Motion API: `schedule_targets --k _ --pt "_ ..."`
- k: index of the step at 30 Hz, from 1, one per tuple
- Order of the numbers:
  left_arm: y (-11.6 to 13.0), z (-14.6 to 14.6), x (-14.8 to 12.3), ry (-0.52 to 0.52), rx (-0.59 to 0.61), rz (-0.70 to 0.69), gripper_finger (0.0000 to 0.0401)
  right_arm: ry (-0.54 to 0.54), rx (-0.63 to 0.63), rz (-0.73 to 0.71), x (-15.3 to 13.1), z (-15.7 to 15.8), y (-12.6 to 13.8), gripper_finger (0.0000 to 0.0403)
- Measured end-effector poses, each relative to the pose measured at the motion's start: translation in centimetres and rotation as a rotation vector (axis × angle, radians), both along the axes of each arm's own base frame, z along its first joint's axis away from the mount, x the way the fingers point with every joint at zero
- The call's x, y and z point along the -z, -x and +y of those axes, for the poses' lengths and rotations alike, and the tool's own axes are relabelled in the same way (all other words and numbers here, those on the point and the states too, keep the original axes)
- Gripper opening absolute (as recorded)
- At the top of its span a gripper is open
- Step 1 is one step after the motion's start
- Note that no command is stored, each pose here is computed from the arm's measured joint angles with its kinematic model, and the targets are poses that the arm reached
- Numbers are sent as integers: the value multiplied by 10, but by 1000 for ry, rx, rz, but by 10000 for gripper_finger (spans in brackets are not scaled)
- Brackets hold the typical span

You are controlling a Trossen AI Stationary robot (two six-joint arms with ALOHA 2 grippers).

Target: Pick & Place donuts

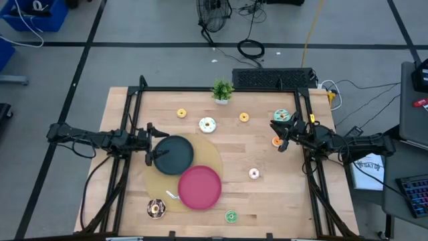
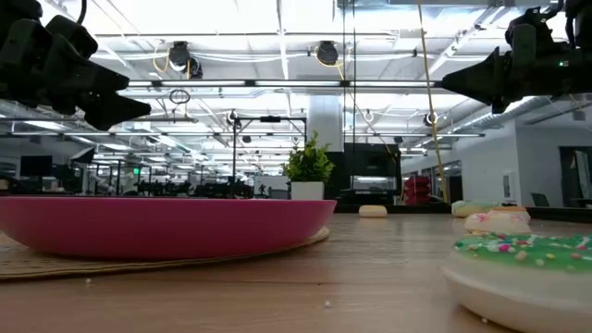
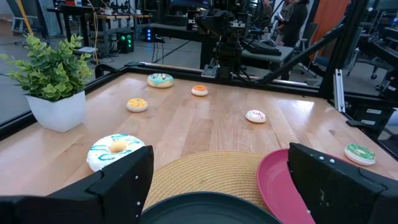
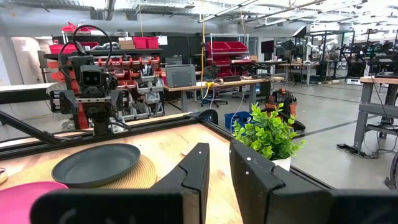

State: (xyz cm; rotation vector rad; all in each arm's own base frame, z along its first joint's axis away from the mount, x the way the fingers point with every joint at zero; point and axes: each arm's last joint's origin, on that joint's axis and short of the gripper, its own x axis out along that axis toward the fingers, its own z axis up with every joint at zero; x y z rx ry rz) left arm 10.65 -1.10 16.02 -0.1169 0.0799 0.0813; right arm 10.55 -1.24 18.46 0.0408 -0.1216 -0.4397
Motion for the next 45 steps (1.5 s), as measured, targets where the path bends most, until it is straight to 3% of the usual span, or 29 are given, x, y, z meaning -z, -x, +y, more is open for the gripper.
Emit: schedule_targets --k 28,33,45 --pt "0 0 0 0 0 0 365 0 0 0 0 0 0 55" --pt "0 0 0 0 0 0 365 13 3 -91 -9 0 2 55" --pt "0 0 0 0 0 0 365 13 4 -83 -8 0 1 55"
